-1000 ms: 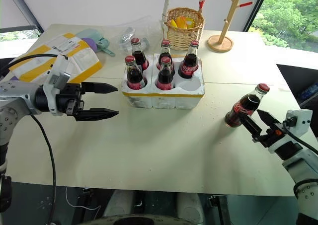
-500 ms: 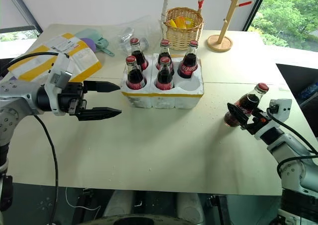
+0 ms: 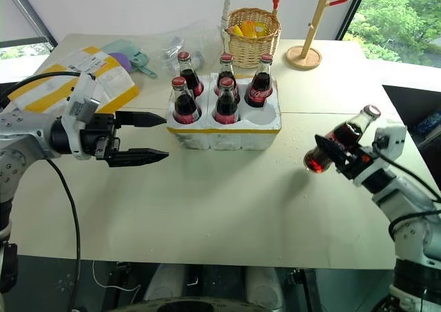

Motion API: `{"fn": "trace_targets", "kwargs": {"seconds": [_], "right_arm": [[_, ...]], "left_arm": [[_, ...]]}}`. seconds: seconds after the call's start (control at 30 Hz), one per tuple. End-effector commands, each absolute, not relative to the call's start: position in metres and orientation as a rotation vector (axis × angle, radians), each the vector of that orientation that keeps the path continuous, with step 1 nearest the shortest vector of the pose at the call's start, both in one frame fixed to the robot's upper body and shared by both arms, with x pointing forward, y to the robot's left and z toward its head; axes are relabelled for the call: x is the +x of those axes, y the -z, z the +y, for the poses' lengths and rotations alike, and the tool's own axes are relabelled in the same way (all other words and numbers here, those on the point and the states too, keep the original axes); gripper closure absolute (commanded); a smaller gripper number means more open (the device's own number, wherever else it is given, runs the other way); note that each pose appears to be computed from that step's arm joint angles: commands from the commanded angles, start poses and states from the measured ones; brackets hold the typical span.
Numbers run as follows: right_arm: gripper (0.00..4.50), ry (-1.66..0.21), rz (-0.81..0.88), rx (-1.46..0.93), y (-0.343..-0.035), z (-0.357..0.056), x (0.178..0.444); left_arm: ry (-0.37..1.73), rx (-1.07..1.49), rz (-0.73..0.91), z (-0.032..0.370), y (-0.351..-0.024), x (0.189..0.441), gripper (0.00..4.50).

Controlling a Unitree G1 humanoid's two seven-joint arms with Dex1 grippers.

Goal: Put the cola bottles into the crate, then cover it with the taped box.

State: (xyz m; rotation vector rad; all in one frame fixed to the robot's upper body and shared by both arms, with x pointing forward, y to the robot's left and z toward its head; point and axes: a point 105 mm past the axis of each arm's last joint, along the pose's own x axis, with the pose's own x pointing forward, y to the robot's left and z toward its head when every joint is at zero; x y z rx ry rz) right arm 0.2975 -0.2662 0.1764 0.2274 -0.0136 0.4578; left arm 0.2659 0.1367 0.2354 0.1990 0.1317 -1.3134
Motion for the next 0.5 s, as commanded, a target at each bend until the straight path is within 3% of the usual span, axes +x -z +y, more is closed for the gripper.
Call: {"fn": "trace_targets", "kwargs": {"seconds": [0.03, 0.3, 0.5], "right_arm": [[1.65, -0.637, -0.232, 0.136, -0.254, -0.233, 0.291], [1.65, -0.861, -0.283, 0.073, -0.284, -0.177, 0.312], [1.65, -0.888, -0.265, 0.034, -0.277, -0.155, 0.342]], "left_arm": [[1.314, 0.216, 0.097, 0.137, -0.24, 0.266, 0.0], [1.279, 0.217, 0.074, 0.142, -0.242, 0.269, 0.0], [1.255, 0.216, 0.05, 0.141, -0.247, 0.268, 0.0]]}}
